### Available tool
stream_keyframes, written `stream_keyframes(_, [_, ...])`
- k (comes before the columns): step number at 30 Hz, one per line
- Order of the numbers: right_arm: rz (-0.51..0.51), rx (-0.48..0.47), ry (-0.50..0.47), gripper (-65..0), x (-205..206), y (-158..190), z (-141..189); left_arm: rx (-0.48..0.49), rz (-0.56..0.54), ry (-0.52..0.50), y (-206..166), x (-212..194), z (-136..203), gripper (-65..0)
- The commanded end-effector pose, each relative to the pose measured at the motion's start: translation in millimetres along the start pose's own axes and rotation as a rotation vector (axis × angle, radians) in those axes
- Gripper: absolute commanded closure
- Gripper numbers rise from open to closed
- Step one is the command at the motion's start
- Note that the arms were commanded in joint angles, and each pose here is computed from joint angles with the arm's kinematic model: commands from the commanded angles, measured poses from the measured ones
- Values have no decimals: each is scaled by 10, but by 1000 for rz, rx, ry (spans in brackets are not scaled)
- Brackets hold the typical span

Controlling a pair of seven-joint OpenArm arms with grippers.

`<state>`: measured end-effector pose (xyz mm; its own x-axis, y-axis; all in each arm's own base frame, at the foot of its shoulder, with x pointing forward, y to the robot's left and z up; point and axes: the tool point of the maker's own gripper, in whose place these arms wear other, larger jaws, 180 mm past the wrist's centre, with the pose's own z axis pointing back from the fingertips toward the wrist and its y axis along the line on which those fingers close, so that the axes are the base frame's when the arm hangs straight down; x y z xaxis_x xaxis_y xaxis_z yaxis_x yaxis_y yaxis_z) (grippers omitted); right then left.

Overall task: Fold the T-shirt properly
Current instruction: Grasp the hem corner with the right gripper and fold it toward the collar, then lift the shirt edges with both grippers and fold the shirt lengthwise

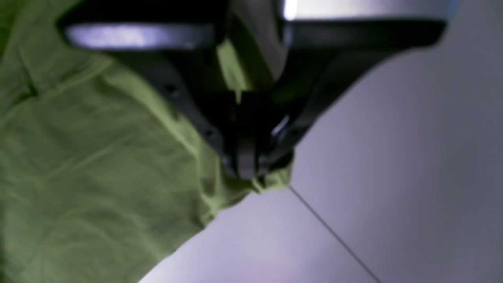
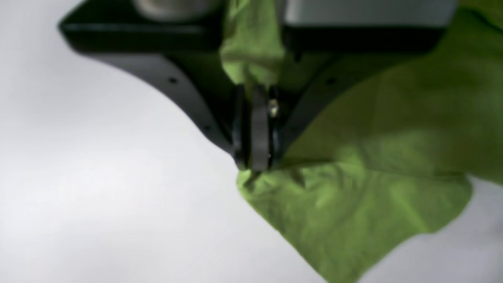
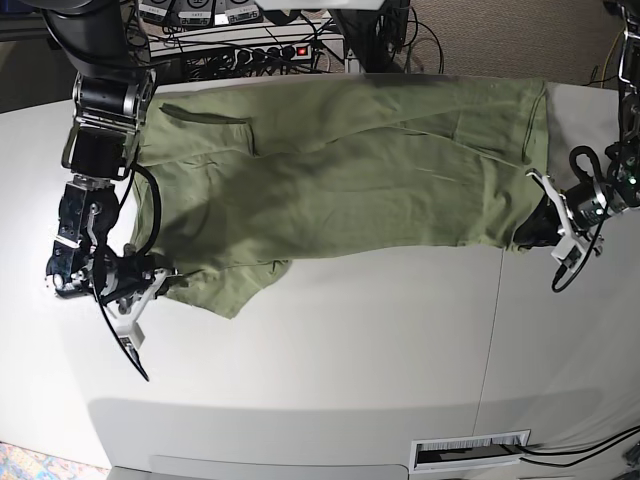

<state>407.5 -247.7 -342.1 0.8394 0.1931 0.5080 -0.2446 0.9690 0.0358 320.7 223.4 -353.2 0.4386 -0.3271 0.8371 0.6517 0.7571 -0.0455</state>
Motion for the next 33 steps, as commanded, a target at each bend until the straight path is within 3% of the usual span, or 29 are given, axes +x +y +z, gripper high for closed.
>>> stream_keyframes(1, [23, -31, -69, 0, 245, -94, 188, 2, -17, -45, 62, 198, 78, 0])
stream_keyframes(7, [64, -101, -57, 0, 258, -256, 428, -65, -16, 34, -214, 77, 124, 0])
stream_keyframes(19, [46, -103, 34, 0, -163, -448, 461, -172, -76, 146, -667, -204, 372, 0])
stream_keyframes(33, [32, -57, 34, 0, -267, -426, 467, -190, -76, 261, -656, -327, 520, 0])
